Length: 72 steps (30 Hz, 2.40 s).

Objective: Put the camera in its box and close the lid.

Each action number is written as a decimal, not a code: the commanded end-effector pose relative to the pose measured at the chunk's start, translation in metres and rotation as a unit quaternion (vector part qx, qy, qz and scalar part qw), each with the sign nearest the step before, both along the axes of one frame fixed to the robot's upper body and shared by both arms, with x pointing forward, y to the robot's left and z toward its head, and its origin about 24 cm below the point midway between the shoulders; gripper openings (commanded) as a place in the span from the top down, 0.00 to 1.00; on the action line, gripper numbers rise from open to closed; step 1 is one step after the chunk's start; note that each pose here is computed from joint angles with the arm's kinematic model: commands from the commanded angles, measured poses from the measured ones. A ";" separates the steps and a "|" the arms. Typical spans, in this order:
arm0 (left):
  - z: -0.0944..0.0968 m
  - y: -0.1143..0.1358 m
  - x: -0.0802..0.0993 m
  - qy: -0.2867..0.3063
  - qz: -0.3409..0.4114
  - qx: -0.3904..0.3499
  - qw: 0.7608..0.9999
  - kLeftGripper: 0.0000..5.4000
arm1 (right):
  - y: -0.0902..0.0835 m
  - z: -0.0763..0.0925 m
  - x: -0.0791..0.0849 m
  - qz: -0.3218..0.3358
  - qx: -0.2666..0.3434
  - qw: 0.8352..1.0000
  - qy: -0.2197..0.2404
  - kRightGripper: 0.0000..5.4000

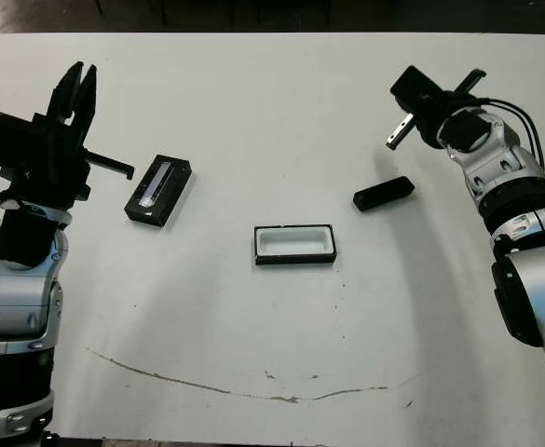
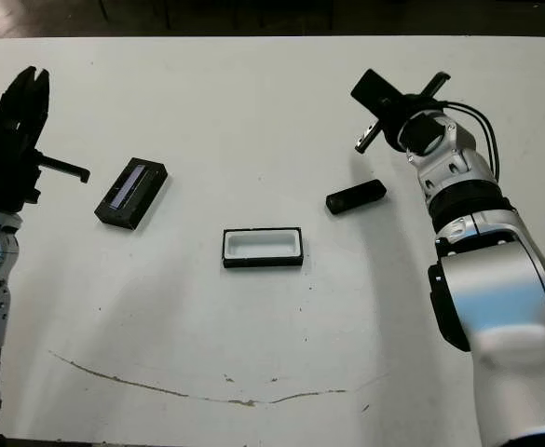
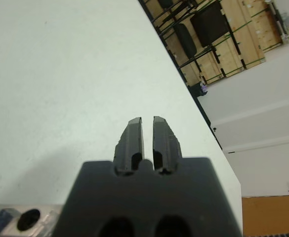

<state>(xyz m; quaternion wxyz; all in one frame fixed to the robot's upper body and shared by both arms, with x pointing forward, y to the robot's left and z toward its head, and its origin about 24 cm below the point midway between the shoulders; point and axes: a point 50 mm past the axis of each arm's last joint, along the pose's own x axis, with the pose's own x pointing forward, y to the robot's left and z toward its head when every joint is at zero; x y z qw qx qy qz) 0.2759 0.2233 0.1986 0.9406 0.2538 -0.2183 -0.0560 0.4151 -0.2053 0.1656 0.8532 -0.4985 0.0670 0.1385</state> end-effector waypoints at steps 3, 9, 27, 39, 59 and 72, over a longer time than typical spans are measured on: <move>0.007 0.003 0.001 0.070 -0.023 0.043 0.996 0.99 | 0.000 -0.015 -0.002 0.003 -0.015 0.999 0.046 1.00; 0.009 -0.001 -0.002 0.100 -0.044 0.050 0.993 0.99 | 0.002 -0.026 -0.005 0.016 -0.029 0.995 0.093 1.00; -0.001 -0.014 -0.013 0.127 -0.081 0.037 0.988 0.99 | 0.000 -0.059 -0.023 0.080 -0.027 0.974 0.209 1.00; -0.004 -0.013 -0.017 0.127 -0.076 0.034 0.988 0.99 | -0.006 -0.054 -0.036 0.161 -0.036 0.948 0.271 1.00; -0.001 -0.017 -0.025 0.118 -0.071 0.037 0.990 0.99 | -0.024 -0.039 -0.090 0.195 -0.085 0.929 0.302 1.00; 0.001 -0.022 -0.030 0.105 -0.073 0.034 0.991 0.99 | -0.031 -0.036 -0.107 0.226 -0.076 0.920 0.310 1.00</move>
